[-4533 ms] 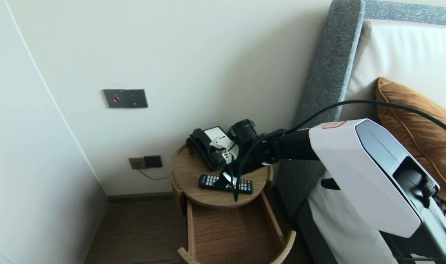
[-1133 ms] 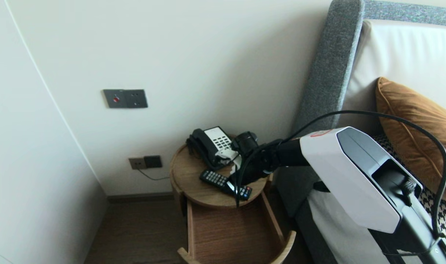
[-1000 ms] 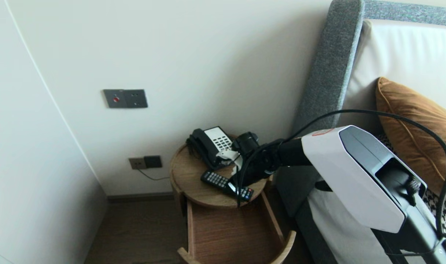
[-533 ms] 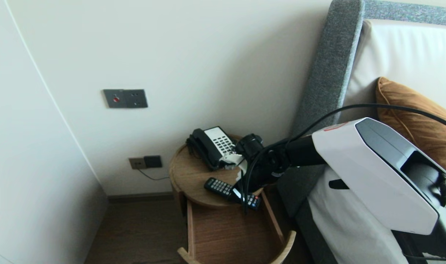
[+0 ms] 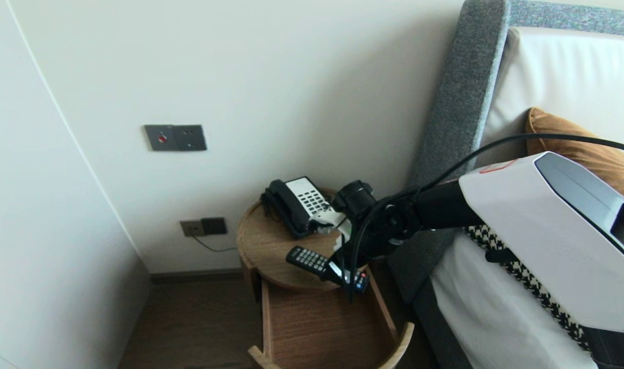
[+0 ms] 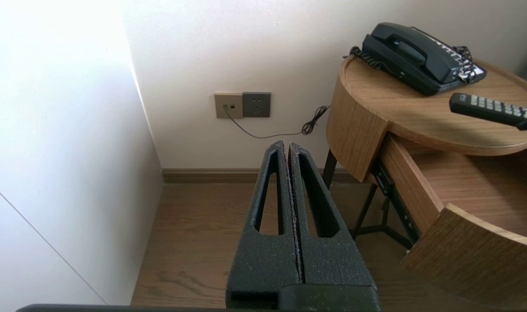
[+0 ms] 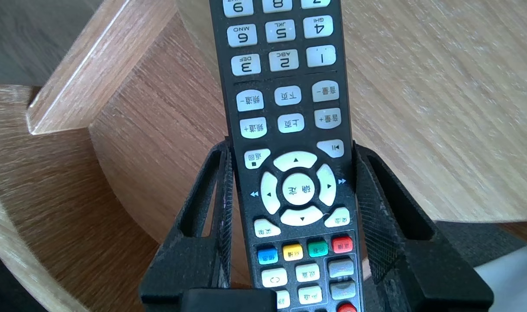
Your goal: Put the remote controls on the table in the drawer one by one
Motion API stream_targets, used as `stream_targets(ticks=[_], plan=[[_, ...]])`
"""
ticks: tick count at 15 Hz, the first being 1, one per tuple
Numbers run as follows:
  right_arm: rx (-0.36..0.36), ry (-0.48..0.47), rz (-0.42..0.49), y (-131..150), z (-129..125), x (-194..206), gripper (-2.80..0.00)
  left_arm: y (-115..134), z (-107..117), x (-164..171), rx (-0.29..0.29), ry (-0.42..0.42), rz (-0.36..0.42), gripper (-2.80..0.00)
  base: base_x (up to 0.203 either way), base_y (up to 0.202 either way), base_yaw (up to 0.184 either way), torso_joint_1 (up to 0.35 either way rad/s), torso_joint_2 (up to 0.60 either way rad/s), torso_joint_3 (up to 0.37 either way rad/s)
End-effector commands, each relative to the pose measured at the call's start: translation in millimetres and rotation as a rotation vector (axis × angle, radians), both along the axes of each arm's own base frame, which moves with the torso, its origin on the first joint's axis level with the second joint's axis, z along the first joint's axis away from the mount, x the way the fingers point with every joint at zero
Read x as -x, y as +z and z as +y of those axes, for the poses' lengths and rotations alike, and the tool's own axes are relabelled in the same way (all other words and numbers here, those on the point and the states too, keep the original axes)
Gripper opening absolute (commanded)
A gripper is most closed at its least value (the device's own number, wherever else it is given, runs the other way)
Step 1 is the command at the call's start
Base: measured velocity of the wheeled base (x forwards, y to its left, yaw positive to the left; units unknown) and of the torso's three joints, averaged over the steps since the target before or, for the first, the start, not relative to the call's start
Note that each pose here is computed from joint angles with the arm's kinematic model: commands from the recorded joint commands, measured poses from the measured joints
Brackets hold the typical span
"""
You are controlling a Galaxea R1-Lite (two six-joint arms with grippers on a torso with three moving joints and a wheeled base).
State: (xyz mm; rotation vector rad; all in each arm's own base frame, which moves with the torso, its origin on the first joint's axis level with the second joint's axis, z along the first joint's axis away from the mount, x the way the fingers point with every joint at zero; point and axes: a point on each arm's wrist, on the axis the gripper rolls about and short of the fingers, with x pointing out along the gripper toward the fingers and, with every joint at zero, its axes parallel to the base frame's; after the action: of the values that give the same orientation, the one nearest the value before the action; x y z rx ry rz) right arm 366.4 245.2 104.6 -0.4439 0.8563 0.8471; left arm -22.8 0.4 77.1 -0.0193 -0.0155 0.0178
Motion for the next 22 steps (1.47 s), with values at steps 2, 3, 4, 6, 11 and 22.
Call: stream_targets(ticks=[2,3,4,6,11,22], plan=[[0.005,0.019,0.010,7.8,-2.3,15.7,-2.80,0.0,0.0,0.1,0.001,0.000,-0.002,-2.80,0.000,0.000,0.000,0.000,0.00,0.000],[0.013,0.026,0.024,6.4,-2.9,22.5,-2.80,0.0,0.0,0.1,0.001,0.000,-0.002,-2.80,0.000,0.000,0.000,0.000,0.00,0.000],[0.022,0.035,0.038,4.4,-3.2,29.5,-2.80,0.0,0.0,0.1,0.001,0.000,-0.002,-2.80,0.000,0.000,0.000,0.000,0.00,0.000],[0.042,0.052,0.069,-2.3,-3.1,41.7,-2.80,0.0,0.0,0.1,0.001,0.000,-0.002,-2.80,0.000,0.000,0.000,0.000,0.00,0.000],[0.081,0.089,0.122,-17.5,1.1,60.6,-2.80,0.0,0.0,0.1,0.001,0.000,-0.002,-2.80,0.000,0.000,0.000,0.000,0.00,0.000],[0.091,0.139,0.121,-46.7,15.3,68.4,-2.80,0.0,0.0,0.1,0.001,0.000,-0.002,-2.80,0.000,0.000,0.000,0.000,0.00,0.000]])
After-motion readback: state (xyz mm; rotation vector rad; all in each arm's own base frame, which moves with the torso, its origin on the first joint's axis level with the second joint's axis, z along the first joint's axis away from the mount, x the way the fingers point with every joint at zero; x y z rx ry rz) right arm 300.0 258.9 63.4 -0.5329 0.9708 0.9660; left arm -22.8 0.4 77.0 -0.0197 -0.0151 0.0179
